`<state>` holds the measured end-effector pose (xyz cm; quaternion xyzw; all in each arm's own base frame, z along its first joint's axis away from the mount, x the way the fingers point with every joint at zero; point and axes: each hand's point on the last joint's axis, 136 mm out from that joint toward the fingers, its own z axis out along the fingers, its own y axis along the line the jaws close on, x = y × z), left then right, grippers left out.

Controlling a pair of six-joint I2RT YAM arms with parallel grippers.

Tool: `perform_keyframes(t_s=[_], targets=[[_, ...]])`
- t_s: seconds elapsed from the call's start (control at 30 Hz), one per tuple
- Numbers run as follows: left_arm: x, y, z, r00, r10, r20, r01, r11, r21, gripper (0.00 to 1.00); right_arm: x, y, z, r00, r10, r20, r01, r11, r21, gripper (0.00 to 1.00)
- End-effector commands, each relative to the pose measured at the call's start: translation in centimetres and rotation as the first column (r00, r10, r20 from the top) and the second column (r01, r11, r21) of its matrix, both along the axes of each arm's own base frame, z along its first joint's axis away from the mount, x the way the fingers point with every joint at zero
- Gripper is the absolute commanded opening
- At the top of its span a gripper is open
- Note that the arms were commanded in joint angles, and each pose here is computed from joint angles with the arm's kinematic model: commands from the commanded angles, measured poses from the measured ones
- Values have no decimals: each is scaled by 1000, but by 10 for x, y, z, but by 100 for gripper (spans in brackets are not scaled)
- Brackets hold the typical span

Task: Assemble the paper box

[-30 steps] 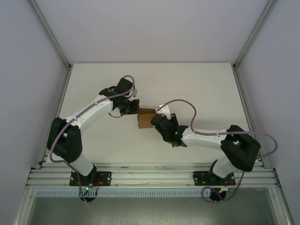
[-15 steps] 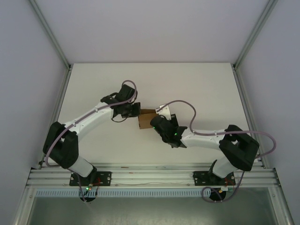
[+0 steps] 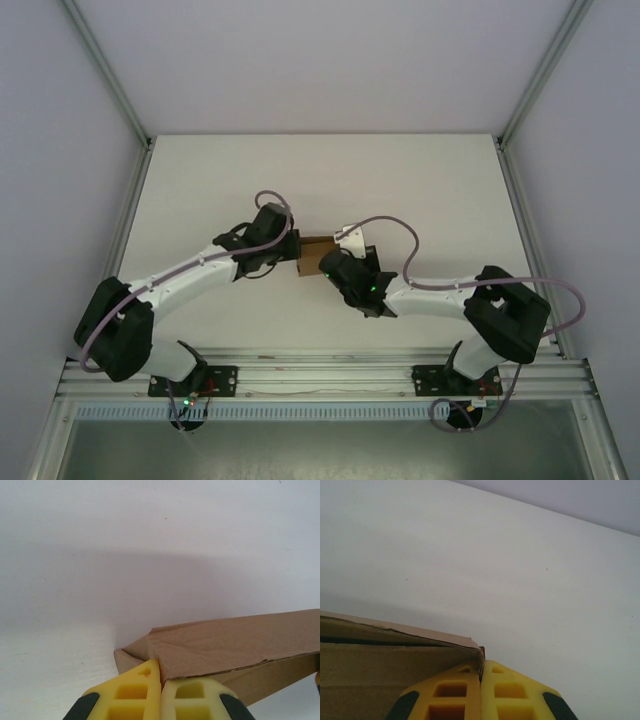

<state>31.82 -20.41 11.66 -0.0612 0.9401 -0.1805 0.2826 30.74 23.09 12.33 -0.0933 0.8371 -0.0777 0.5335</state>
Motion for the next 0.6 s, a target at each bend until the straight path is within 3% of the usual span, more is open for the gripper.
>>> perform_keyframes(t_s=[0.0, 0.17, 0.47, 0.57], targets=[[-67, 51, -70, 942, 64, -330, 37, 956, 290, 0, -8, -16, -25, 998, -20, -59, 15, 996, -93, 0], [-65, 23, -53, 945, -49, -325, 118, 973, 197, 0, -8, -19, -21, 998, -33, -49, 28, 995, -94, 0], [-89, 19, -92, 952, -62, -299, 126, 972, 199, 1, -10, -18, -34, 997, -46, -66, 42, 997, -60, 0], [-94, 27, -99, 954, -38, -299, 116, 962, 246, 0, -11, -19, -33, 997, -46, -66, 44, 999, -32, 0]])
